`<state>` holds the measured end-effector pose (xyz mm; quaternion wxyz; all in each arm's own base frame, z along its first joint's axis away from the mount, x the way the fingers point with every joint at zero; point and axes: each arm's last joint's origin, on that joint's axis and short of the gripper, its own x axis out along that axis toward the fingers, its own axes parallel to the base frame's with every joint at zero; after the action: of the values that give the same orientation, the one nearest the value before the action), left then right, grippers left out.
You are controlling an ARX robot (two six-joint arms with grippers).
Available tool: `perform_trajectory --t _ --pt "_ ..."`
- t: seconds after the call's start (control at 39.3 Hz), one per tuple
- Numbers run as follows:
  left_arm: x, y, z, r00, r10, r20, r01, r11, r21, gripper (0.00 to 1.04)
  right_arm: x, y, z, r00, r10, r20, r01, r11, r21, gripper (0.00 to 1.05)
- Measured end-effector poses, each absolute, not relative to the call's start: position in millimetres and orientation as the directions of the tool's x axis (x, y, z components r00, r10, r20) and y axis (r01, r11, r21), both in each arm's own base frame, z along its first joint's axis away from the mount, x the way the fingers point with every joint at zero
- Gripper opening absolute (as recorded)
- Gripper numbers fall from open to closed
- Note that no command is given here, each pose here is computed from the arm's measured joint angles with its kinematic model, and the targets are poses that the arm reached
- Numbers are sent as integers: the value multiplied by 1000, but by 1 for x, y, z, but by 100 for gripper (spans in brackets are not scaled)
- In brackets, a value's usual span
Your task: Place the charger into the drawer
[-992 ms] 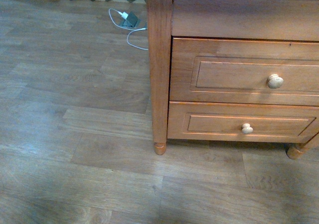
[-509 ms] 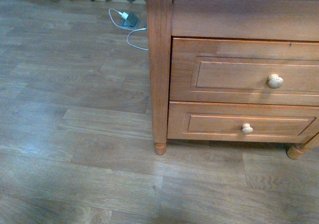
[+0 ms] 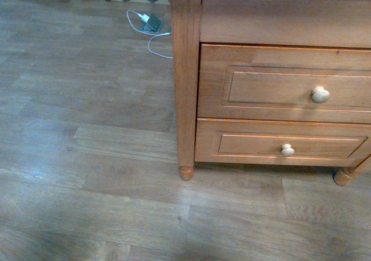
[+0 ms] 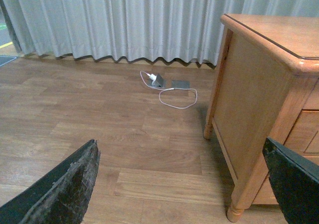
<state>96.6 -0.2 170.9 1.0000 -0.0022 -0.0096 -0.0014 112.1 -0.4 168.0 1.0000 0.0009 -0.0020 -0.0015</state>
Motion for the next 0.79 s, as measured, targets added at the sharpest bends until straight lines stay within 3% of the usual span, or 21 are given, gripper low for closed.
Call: perform_trajectory --t 0.79 --pt "97 0 171 1000 -2 19 2 1000 -4 98 98 0 165 1000 -2 3 2 1000 1 1"
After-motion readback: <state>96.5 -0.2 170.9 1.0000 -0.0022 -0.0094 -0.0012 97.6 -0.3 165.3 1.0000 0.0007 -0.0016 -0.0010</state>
